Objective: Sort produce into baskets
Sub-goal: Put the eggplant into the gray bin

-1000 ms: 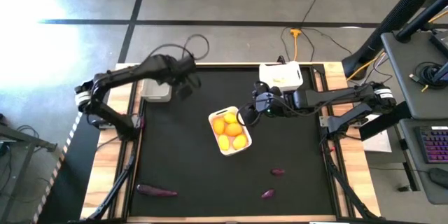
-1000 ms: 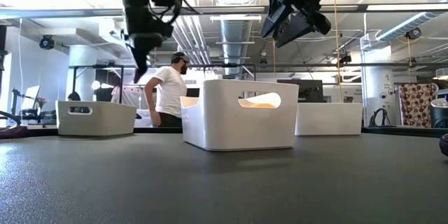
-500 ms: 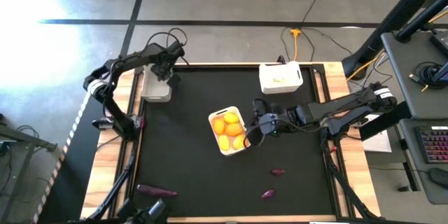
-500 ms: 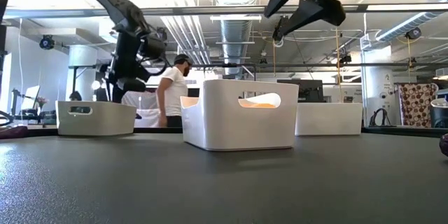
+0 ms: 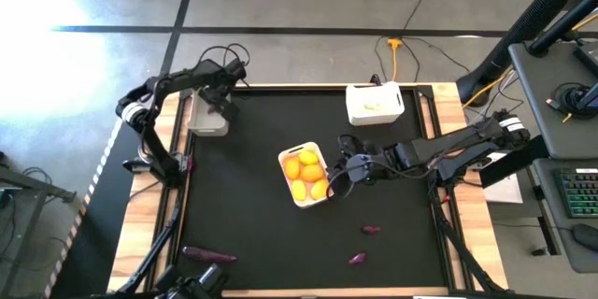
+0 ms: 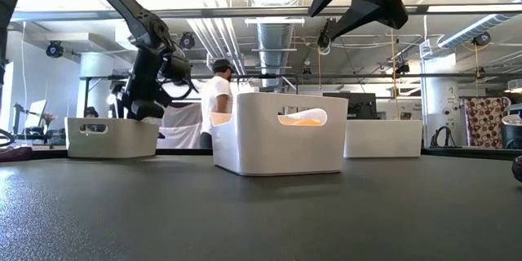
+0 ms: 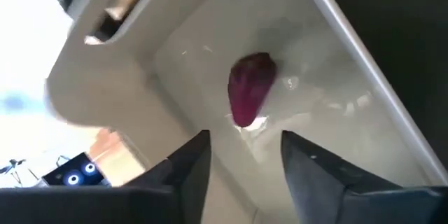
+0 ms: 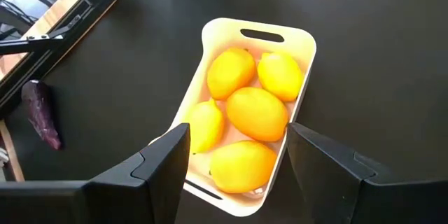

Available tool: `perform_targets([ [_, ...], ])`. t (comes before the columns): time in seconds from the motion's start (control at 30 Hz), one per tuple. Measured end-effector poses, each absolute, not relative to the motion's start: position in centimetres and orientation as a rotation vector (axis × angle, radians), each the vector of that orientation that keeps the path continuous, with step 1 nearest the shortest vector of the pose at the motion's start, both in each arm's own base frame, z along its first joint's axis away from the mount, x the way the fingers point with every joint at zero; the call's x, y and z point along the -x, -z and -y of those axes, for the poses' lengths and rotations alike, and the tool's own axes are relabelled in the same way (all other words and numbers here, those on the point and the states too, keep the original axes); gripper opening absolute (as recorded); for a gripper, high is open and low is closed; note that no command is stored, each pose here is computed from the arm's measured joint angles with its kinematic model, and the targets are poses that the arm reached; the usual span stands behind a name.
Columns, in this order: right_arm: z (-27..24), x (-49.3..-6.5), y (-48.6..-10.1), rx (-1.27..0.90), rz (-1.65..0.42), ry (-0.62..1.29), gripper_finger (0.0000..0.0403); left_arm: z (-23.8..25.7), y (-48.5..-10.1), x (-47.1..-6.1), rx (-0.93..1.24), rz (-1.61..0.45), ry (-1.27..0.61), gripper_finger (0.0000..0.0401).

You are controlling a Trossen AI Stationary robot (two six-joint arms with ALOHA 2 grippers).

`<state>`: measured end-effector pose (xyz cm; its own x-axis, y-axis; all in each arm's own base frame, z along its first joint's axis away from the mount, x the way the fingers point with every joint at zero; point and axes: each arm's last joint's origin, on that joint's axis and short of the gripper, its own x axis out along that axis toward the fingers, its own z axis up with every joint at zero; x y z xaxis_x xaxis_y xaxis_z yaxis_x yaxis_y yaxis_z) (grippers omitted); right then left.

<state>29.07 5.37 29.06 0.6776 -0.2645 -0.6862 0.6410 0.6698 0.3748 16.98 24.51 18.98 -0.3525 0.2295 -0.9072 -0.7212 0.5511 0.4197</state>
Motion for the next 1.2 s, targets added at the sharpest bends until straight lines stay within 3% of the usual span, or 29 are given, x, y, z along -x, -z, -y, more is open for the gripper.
perform_targets([
  [0.17, -4.9, -29.2, -29.1, -0.607, -0.643, 0.548, 0.0228, -23.8, -22.7, -16.9, 0.462, -1.595, -1.042, 0.0203],
  [0.27, -4.0, -29.3, -29.1, -0.563, -0.643, 0.560, 0.0228, -21.9, -25.8, -17.1, 0.598, -1.406, -0.908, 0.0221],
  [0.4, -2.3, -29.5, -29.2, -0.462, -0.641, 0.590, 0.0228, -18.0, -29.1, -17.6, 0.677, -1.143, -0.795, 0.0225],
  [0.53, -0.7, -29.9, -29.5, -0.347, -0.629, 0.580, 0.0228, -13.3, -30.1, -17.7, 0.659, -1.079, -0.828, 0.0219],
  [0.83, 3.1, -31.5, -31.7, -0.113, -0.433, 0.553, 0.0228, -4.6, -24.2, -16.5, 0.728, -1.364, -0.804, 0.0217],
  [1.2, 3.4, -31.6, -31.9, -0.182, -0.384, 0.556, 0.0228, -5.6, -18.0, -16.3, 0.691, -1.745, -0.769, 0.0217],
])
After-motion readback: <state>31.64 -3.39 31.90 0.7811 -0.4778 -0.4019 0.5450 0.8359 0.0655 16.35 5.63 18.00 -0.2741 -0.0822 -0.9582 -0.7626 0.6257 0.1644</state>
